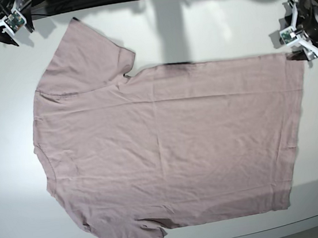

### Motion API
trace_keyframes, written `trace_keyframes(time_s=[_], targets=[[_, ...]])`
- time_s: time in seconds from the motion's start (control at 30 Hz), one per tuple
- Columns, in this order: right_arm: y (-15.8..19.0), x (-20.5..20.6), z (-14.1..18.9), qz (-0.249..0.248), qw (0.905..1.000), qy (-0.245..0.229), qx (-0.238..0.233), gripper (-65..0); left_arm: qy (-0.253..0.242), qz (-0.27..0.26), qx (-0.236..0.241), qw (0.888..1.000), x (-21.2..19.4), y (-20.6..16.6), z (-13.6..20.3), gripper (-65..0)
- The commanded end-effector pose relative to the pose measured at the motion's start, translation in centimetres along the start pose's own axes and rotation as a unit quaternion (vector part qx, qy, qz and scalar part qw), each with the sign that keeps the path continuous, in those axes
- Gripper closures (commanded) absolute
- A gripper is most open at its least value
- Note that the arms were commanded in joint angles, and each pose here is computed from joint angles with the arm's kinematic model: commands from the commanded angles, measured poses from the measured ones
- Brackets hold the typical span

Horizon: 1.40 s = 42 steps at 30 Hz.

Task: Fold the T-shirt properly
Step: 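Move both grippers down toward the shirt's shoulder corners, then grasp the shirt's shoulder edges with both grippers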

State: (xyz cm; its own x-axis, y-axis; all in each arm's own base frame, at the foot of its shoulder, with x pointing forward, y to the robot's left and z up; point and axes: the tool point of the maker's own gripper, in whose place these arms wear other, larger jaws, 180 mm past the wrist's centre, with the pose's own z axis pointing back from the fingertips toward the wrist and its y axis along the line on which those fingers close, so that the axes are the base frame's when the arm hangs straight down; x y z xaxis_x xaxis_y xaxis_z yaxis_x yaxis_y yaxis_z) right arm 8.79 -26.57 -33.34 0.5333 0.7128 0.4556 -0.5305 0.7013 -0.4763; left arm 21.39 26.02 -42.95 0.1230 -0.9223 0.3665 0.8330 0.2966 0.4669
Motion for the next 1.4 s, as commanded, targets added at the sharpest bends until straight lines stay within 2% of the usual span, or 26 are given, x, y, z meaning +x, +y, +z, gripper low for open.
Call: trace_keyframes(time_s=[0.0,0.13,0.23,0.43,0.6,0.67,0.8,0.83,1.03,1.07,1.17,1.37], targets=[[-0.6,0.8,0.2,0.002,0.9998,-0.014,-0.013,-27.1,0.003,-0.005,0.007,1.0,-0.5,0.9,0.1,-29.6],[-1.1,0.9,0.3,-0.001,0.9995,-0.016,-0.027,-27.1,-0.008,0.017,0.004,1.0,-1.5,1.1,-0.5,-29.6],[-1.2,1.4,0.4,-0.002,0.9994,-0.021,-0.028,-27.1,0.006,0.027,0.0,1.0,-2.7,1.0,-0.8,-29.6],[-1.3,3.6,0.8,-0.003,0.9985,-0.047,-0.029,-27.1,0.013,0.021,-0.008,1.0,-3.1,0.4,-1.6,-29.5],[-1.3,4.6,1.2,-0.004,0.9983,-0.05,-0.03,-27.1,0.025,0.008,-0.017,1.0,-3.0,-0.6,-2.2,-27.8],[-1.4,4.8,1.2,-0.004,0.9982,-0.052,-0.03,-27.1,0.027,0.008,-0.019,0.999,-3.0,-0.8,-2.2,-21.7],[-1.4,4.8,1.2,-0.004,0.9982,-0.051,-0.03,-27.1,0.053,0.009,-0.02,0.998,-4.0,-0.9,-2.1,0.0],[-1.4,4.8,1.2,-0.002,0.9982,-0.051,-0.031,-27.1,0.059,0.009,-0.021,0.998,-4.2,-1.0,-2.1,0.0],[-1.8,5.0,1.2,0.083,0.9941,-0.052,-0.045,-27.4,0.078,0.017,-0.04,0.996,-5.0,-3.2,-1.9,0.0],[-1.6,5.0,1.2,0.104,0.9924,-0.052,-0.04,-29.6,0.077,0.02,-0.044,0.996,-4.9,-3.8,-1.9,0.0],[-0.7,5.0,0.9,0.17,0.9835,-0.061,-0.006,-36.0,0.075,0.028,-0.057,0.995,-4.7,-5.4,-1.9,0.0],[-1.5,4.2,-1.2,0.241,0.9675,-0.075,0.007,-36.3,0.068,0.049,-0.072,0.994,-3.8,-8.0,-2.4,0.0]])
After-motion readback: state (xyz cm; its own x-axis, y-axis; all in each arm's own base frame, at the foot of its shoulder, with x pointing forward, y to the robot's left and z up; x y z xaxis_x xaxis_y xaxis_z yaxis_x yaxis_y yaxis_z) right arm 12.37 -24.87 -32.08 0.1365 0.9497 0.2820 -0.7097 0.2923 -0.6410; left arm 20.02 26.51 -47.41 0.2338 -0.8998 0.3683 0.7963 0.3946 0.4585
